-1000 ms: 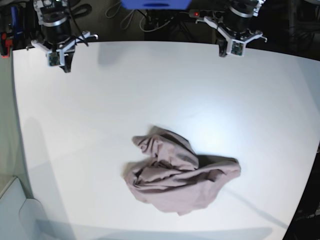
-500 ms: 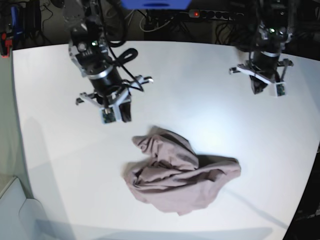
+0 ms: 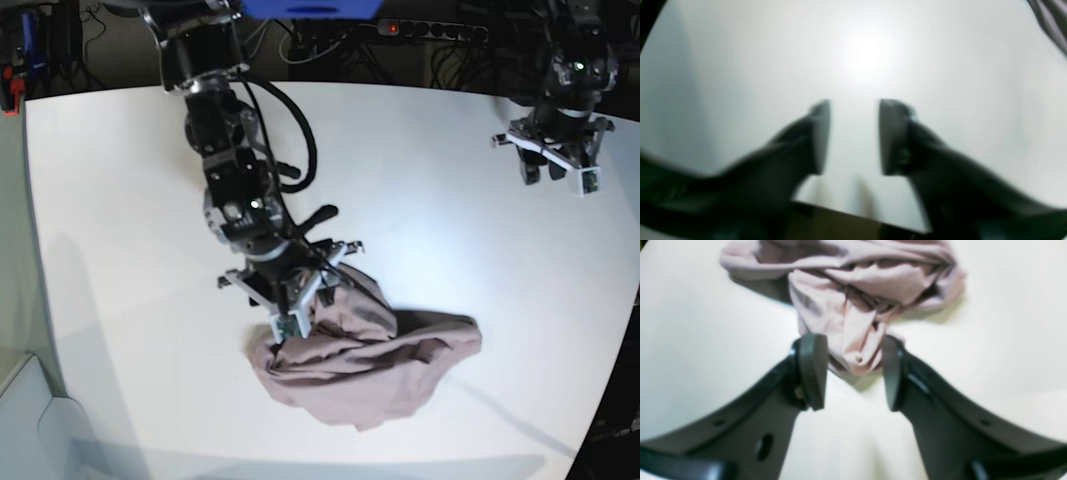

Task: Layout the t-shirt on the table in an organized manner, then fold the t-shirt properly
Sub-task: 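Lower the right gripper onto the crumpled pink shirt and grasp a fold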

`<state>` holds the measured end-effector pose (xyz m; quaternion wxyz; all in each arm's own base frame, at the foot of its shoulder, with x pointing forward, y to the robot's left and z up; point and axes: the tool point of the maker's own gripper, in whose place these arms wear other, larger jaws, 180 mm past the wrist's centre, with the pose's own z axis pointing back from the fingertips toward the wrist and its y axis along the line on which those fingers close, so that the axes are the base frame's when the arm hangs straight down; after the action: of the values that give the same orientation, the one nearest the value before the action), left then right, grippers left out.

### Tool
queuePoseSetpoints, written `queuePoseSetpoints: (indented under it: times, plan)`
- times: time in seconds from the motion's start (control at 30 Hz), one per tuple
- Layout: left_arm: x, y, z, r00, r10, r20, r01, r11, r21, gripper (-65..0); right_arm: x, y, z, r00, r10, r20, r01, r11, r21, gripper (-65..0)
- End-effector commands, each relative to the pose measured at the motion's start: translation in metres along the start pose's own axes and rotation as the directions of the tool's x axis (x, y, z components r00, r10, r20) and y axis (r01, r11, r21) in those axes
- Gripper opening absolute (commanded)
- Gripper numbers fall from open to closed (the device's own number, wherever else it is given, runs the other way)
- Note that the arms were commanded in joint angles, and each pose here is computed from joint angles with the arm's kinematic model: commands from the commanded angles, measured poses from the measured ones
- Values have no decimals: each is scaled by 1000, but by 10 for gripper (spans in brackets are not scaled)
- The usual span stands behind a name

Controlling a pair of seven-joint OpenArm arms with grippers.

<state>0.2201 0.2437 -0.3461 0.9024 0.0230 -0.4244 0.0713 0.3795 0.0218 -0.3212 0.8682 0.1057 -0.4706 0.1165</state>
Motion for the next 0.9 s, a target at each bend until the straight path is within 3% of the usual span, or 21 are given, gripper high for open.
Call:
queuePoseSetpoints:
  times: [0.0, 0.1, 0.33, 0.63, 0.73, 0.8, 0.87]
  plan:
    - [11, 2, 4, 999, -19, 40, 19, 1000, -7, -312, 24, 7, -3, 998, -5, 70, 4, 1000, 16, -345]
    - [10, 11, 10, 998, -26, 53, 27, 1000, -7, -237, 19, 10, -16, 997, -7, 73, 5, 1000, 21, -331]
    - [9, 41, 18, 998, -35, 59, 33, 999, 44, -270, -20, 9, -41, 1000, -3, 4, 3, 1000, 20, -331]
    - [4, 41, 17, 999, -28, 47, 26, 999, 40, -269, -41, 8, -51, 1000, -2, -10, 2, 1000, 17, -345]
    - [3, 41, 17, 999, -28, 45, 27, 999, 40, -269, -40, 7, -51, 1000, -1, -7, 1, 1000, 16, -474]
    - [4, 42, 17, 998, -31, 46, 29, 999, 43, -269, -24, 5, -43, 999, -5, 40, 5, 1000, 13, -642]
    - [4, 42, 17, 998, -31, 46, 29, 999, 43, -269, -13, -3, -23, 997, 6, 81, -6, 1000, -2, -650]
